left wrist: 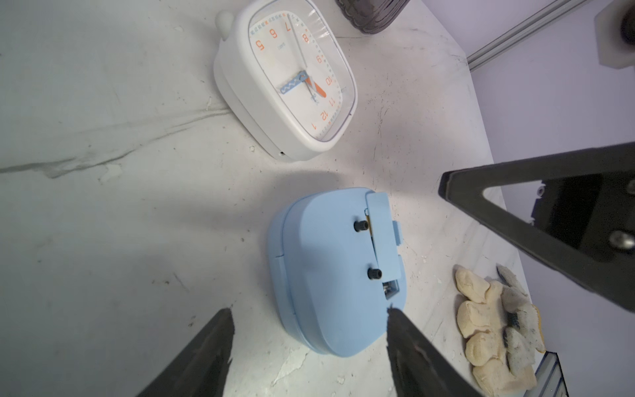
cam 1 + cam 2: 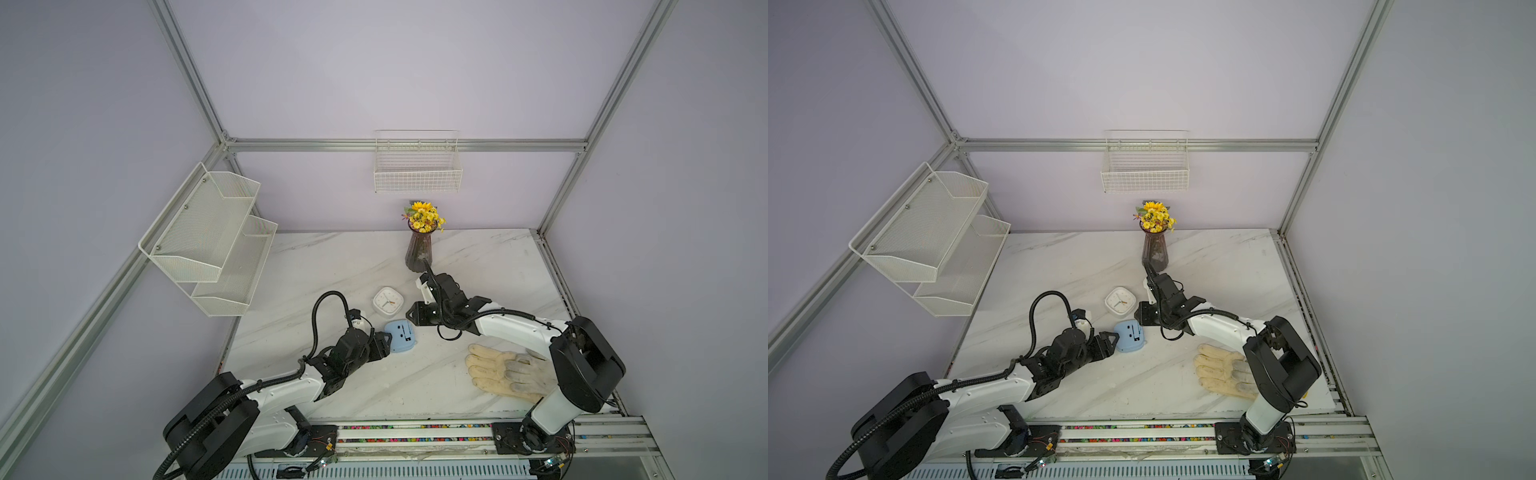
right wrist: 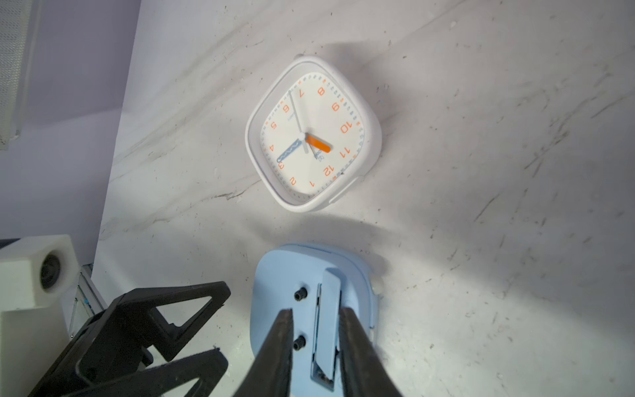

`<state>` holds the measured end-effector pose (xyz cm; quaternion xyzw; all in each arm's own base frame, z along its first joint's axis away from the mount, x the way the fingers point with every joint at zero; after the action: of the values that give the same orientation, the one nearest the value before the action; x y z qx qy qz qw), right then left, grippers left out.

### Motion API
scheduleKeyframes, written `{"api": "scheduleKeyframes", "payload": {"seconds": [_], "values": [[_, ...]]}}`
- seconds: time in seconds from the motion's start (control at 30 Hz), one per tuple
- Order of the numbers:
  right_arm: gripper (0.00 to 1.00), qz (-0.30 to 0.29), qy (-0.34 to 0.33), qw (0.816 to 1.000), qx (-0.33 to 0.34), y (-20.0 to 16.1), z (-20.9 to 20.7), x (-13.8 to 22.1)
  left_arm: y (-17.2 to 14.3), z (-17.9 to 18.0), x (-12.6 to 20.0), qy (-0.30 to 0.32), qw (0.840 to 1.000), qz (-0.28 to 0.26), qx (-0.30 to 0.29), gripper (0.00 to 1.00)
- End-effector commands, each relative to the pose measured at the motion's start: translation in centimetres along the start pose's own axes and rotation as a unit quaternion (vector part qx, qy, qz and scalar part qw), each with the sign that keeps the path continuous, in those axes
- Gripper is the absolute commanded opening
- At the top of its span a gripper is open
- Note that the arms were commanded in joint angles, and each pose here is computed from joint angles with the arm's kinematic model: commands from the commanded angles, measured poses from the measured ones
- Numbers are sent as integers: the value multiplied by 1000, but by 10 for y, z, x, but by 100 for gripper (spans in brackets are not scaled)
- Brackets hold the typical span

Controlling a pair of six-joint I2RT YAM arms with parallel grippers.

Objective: Insert the battery into the alarm
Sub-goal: Install the cover on the alarm.

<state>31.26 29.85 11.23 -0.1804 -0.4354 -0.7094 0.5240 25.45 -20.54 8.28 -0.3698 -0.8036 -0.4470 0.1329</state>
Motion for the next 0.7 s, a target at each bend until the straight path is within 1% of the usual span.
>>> {"api": "scheduleKeyframes", "payload": {"seconds": [0.0,0.2,0.33,0.67], "values": [[25,-4,-29,1000,-12,-9,-9,-6,19,-10,2,-20,999,-40,30,70],[22,0,-47,999,-8,-18,-11,-14,17,-9,1,-20,998,-37,37,70],[22,-4,-85,996,-7,-19,-23,-14,14,-9,0,-22,998,-32,39,70],[20,13,-60,998,-22,-32,-19,-23,9,-12,-6,-29,999,-18,40,70]]}}
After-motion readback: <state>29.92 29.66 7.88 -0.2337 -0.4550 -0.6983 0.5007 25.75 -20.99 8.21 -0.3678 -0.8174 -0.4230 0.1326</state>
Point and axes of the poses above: each gripper's point midway between its finger pads, its own x axis back along the fingers, its own z axis along the line the jaws close on, y = z × x, the point moved 1 cm from there along x, back along the fingers, and after that the axes turned 5 degrees about -x, right-handed, at the moved point
